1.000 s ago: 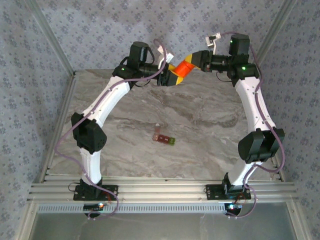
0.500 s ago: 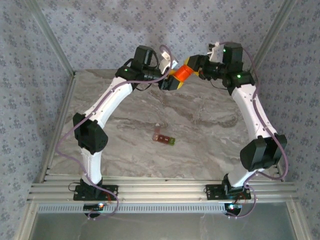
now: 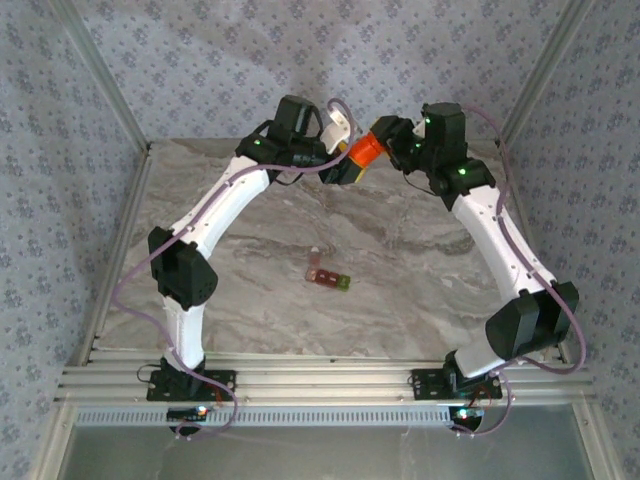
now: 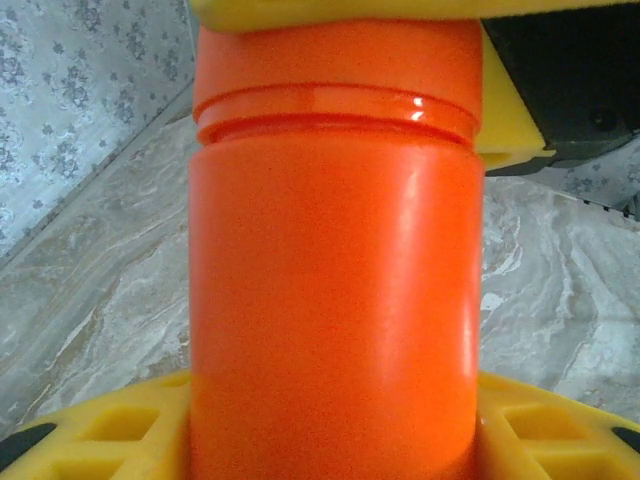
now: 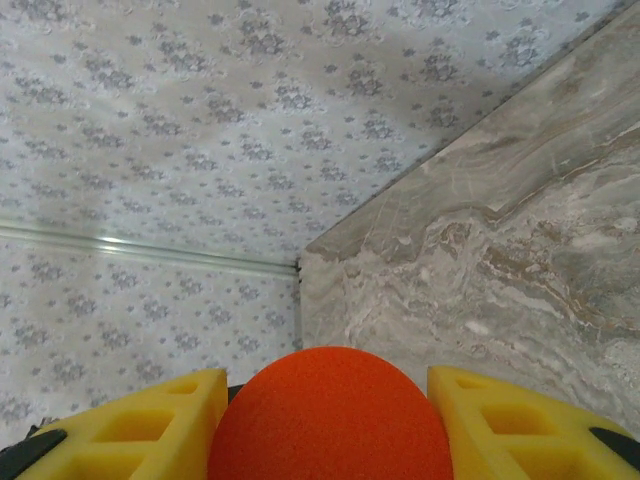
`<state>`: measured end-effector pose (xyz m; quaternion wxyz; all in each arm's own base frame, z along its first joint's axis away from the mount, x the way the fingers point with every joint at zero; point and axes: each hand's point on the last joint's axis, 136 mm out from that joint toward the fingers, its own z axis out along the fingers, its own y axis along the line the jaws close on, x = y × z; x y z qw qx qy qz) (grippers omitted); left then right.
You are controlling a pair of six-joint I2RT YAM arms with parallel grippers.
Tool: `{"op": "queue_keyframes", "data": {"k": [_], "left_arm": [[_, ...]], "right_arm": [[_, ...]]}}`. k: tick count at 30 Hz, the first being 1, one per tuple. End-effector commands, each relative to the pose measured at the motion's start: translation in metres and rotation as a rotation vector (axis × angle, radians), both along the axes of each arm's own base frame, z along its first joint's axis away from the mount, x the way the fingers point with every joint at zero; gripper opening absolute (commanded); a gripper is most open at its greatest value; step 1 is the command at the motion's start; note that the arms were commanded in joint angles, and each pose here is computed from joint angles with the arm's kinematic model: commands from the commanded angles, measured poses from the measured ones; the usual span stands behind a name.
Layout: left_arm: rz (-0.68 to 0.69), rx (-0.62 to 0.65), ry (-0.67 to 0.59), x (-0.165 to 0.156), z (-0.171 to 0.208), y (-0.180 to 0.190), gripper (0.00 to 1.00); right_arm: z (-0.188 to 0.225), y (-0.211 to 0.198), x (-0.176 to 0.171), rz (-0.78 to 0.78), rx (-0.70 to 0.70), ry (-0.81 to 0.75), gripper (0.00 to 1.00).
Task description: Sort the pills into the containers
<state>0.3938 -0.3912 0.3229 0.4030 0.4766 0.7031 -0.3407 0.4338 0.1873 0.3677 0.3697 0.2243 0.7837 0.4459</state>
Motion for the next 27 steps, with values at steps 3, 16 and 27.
{"op": "queue_keyframes", "data": {"k": [3, 16, 27], "left_arm": [[-0.002, -0.071, -0.130, 0.000, 0.034, -0.012, 0.00], [0.000, -0.198, -0.064, 0.008, 0.053, 0.005, 0.00], [-0.140, -0.281, 0.036, -0.017, 0.072, 0.010, 0.00]], "right_arm": [[0.009, 0.031, -0.025, 0.076, 0.055, 0.056, 0.38], [0.057, -0.008, -0.017, 0.154, 0.022, -0.116, 0.78], [0.094, -0.046, -0.014, 0.425, 0.010, -0.376, 0.82]]}}
